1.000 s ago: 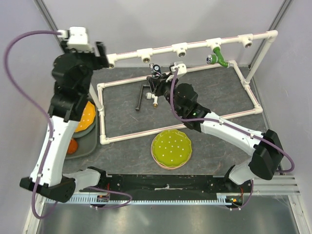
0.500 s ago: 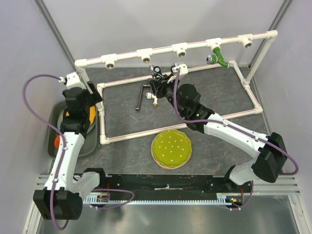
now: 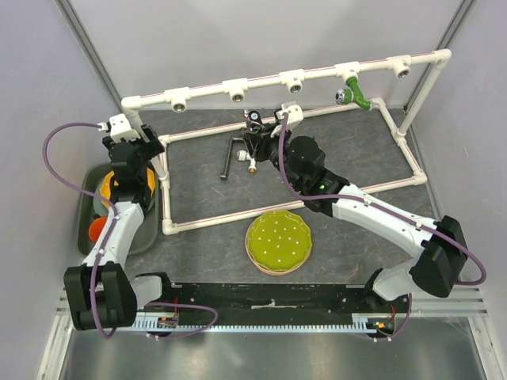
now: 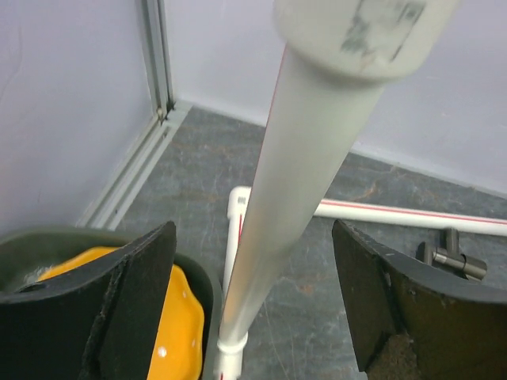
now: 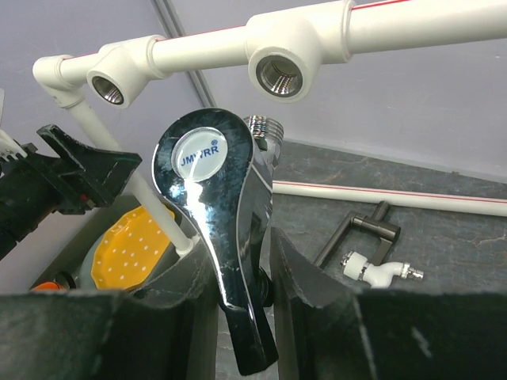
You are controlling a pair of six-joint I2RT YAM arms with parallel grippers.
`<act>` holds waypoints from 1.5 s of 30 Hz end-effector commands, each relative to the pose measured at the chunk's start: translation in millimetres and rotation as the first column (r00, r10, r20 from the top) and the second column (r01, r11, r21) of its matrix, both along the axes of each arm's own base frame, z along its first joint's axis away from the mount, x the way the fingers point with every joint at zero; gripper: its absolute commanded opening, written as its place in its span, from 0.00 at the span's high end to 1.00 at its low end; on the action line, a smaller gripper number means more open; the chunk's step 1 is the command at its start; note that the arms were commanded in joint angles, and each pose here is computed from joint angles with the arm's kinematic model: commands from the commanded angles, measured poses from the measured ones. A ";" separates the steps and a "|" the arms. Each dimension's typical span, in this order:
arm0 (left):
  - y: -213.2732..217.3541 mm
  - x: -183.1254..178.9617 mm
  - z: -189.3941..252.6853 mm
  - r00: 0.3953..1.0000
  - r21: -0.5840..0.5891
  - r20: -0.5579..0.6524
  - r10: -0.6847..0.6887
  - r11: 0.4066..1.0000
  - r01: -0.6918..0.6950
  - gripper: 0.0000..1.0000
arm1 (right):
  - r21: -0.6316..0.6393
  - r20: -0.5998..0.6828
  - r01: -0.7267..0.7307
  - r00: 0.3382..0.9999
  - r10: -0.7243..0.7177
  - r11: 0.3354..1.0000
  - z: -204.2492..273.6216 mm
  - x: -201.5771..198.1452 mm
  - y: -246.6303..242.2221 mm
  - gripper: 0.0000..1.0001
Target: Install the water faucets
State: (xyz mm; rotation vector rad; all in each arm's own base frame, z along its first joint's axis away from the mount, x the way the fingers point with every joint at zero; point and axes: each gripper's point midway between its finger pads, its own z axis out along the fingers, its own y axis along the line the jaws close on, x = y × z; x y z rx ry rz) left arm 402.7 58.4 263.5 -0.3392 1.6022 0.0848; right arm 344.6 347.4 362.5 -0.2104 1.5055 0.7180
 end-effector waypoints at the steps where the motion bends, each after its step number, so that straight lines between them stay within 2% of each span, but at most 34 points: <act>1: 1.6 17.8 37.2 0.988 0.123 0.151 -0.037 0.992 0.018 0.15 | 0.090 0.104 0.003 0.994 -0.012 0.996 57.0 -2.6 -6.9 1.00; 5: 0.1 22.5 38.5 0.984 0.137 0.170 -0.052 0.990 0.028 0.25 | 0.069 0.091 0.039 0.995 -0.045 0.997 57.5 7.5 -4.5 1.00; 8: 0.0 18.7 44.4 0.982 0.145 0.183 -0.052 0.989 0.025 0.44 | 0.054 0.074 0.077 0.994 -0.080 0.996 55.6 15.8 -4.6 1.00; 9: 1.2 17.2 45.4 0.981 0.145 0.186 -0.049 0.989 0.022 0.56 | 0.048 0.065 0.086 0.994 -0.089 0.995 52.0 18.4 -3.0 1.00; 12: -3.5 13.6 47.5 0.980 0.139 0.187 -0.067 0.989 0.041 0.75 | 0.035 0.046 0.096 0.994 -0.097 0.995 51.3 22.7 -1.1 1.00; 17: -11.3 11.1 47.6 0.984 0.111 0.153 -0.096 0.991 0.079 0.98 | -0.012 0.001 0.115 0.993 -0.115 0.993 38.7 24.9 -3.3 1.00; 23: -24.4 -3.6 47.5 0.992 0.075 0.089 -0.091 0.994 0.084 0.98 | -0.063 -0.030 0.122 0.992 -0.124 0.991 32.9 19.4 -11.8 1.00; 26: -48.3 -13.5 47.6 0.993 0.138 0.075 -0.094 0.987 0.083 0.98 | -0.076 -0.038 0.109 0.993 -0.112 0.991 33.1 14.8 -14.0 1.00; 27: -51.7 -16.7 48.0 0.994 0.211 0.059 -0.091 0.974 0.076 0.98 | -0.089 -0.045 0.108 0.993 -0.112 0.990 29.3 14.0 -15.0 1.00; 29: -62.3 -23.7 51.5 0.996 0.251 0.057 -0.065 0.967 0.048 0.98 | -0.089 -0.045 0.099 0.994 -0.103 0.991 32.3 10.1 -17.3 1.00; 32: -54.5 -32.7 39.5 1.000 0.194 -0.010 0.003 0.981 -0.001 0.98 | -0.087 -0.045 0.081 0.995 -0.085 0.993 35.7 1.7 -22.2 1.00; 36: -58.7 -39.4 28.9 1.000 0.111 -0.010 -0.007 0.994 0.008 0.98 | -0.123 -0.058 0.094 0.993 -0.102 0.988 27.7 -6.8 -36.8 1.00; 45: -63.8 -32.8 17.9 0.999 0.010 -0.032 0.002 1.000 -0.002 0.98 | -0.176 -0.047 0.155 0.985 -0.166 0.972 26.7 -16.3 -66.1 1.00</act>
